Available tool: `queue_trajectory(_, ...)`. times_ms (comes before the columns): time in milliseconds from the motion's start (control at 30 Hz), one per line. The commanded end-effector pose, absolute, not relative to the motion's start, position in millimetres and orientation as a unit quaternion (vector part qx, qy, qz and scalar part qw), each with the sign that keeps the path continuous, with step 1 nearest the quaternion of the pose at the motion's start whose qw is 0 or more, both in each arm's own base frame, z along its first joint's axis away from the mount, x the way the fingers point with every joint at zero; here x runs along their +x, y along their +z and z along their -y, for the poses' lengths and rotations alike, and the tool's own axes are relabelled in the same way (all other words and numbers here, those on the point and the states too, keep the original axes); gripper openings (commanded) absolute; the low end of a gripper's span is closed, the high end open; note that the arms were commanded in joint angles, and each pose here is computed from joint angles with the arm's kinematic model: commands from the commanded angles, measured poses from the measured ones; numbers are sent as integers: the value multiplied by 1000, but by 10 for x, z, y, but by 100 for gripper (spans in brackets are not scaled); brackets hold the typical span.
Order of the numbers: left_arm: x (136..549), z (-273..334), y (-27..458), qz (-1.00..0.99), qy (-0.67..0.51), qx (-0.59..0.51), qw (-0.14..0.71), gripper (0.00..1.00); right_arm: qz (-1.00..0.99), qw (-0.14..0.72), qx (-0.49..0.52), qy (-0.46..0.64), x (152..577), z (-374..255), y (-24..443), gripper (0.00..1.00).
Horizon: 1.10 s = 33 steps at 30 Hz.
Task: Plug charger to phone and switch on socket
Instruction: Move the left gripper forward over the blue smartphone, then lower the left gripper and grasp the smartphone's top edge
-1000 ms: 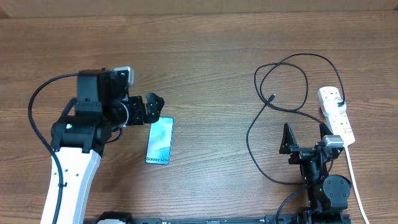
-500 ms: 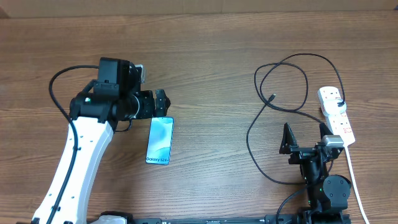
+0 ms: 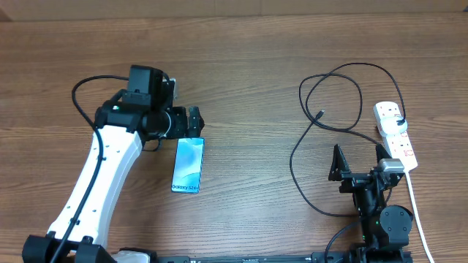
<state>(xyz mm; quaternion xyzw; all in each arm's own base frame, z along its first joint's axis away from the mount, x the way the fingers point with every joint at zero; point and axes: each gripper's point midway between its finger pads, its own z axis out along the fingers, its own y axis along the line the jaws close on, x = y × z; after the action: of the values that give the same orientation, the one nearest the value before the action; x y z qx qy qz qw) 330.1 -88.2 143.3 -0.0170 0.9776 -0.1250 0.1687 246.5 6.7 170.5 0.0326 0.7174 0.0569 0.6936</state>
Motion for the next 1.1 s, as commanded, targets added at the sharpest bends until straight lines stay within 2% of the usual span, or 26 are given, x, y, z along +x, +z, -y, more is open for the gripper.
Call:
queue_trajectory(0,3378,859,1340,-982,-93,-28,163,100,-715,696,36,52,2465,-39,1694,100)
queue_trajectory(400,3105,762,844,-997,-13,-43,55,100,-715,696,36,52,2465,-39,1694,100)
queue_trajectory(1067,2730,924,574,-1000,-1,23,5,100,-715,696,36,52,2465,-40,1694,100)
